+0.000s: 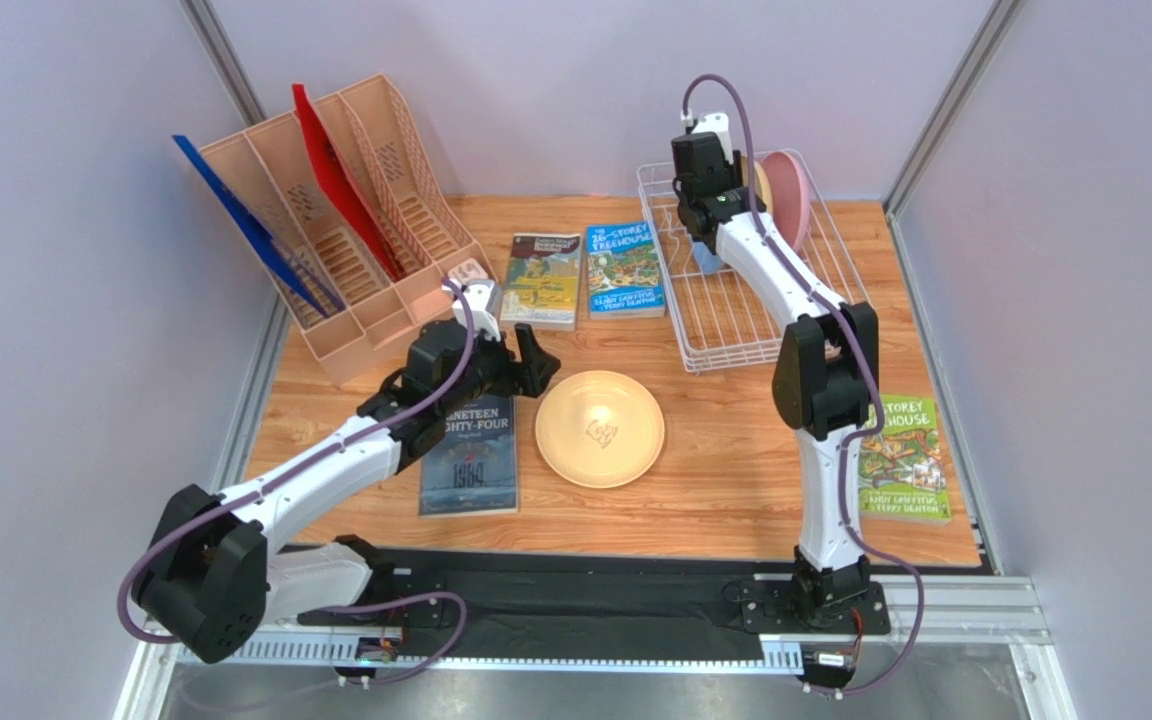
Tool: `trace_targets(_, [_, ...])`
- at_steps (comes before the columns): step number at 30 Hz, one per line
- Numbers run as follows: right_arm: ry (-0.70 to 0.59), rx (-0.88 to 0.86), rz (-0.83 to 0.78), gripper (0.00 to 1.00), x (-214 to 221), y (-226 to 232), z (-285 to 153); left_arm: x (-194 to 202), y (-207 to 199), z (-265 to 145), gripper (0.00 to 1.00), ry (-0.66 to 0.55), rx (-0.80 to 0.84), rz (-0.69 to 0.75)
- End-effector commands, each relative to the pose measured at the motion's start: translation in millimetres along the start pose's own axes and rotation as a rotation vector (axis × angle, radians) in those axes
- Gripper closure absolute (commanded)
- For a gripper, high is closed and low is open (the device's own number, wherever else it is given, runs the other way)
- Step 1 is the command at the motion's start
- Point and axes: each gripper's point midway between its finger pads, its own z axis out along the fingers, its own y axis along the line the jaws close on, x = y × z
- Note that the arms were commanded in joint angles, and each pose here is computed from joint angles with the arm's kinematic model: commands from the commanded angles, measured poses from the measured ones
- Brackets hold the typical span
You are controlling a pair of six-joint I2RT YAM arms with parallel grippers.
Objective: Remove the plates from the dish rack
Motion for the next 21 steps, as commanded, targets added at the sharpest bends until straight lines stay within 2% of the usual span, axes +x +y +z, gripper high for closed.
trace_targets(1, [-0.014,0.062,-0.045,0.46,-11.2,-18.7,2.0,-16.5,-5.2,-5.9,0.10,-0.033,0.002,0.047])
trace_targets(3, [-0.006,0.068,-0.053,0.47,-7.9,-19.6,4.9,-16.8,-6.6,-6.2,0.10,-0.034,0.007,0.046])
trace_targets(4, [-0.005,0.069,-0.057,0.55,-7.5,-20.4,5.5,-16.9,-6.8,-6.3,0.10,-0.037,0.008,0.043])
trace_targets(6, [-0.002,0.070,-0.061,0.62,-6.1,-20.7,6.8,-16.5,-6.6,-6.3,0.10,-0.036,0.008,0.044])
trace_targets(8, [-0.004,0.069,-0.068,0.81,-6.9,-21.2,7.4,-16.4,-5.7,-5.5,0.11,-0.038,0.006,0.039])
trace_targets(9, [-0.004,0.067,-0.071,0.87,-7.0,-21.1,7.5,-16.5,-6.4,-5.5,0.11,-0.039,0.008,0.040])
trace_targets(10, [-0.009,0.059,-0.079,1.00,-9.6,-19.4,5.9,-17.4,-6.2,-5.1,0.11,-0.042,0.007,0.039])
trace_targets(14, [-0.049,0.123,-0.066,1.00,-22.1,-26.8,-2.3,-13.3,-5.9,0.5,0.11,-0.025,0.008,0.036])
trace_targets(21, [-0.193,0.511,-0.077,1.00,-54.1,-55.8,-38.8,-10.4,-4.9,7.8,0.12,-0.008,0.002,0.023])
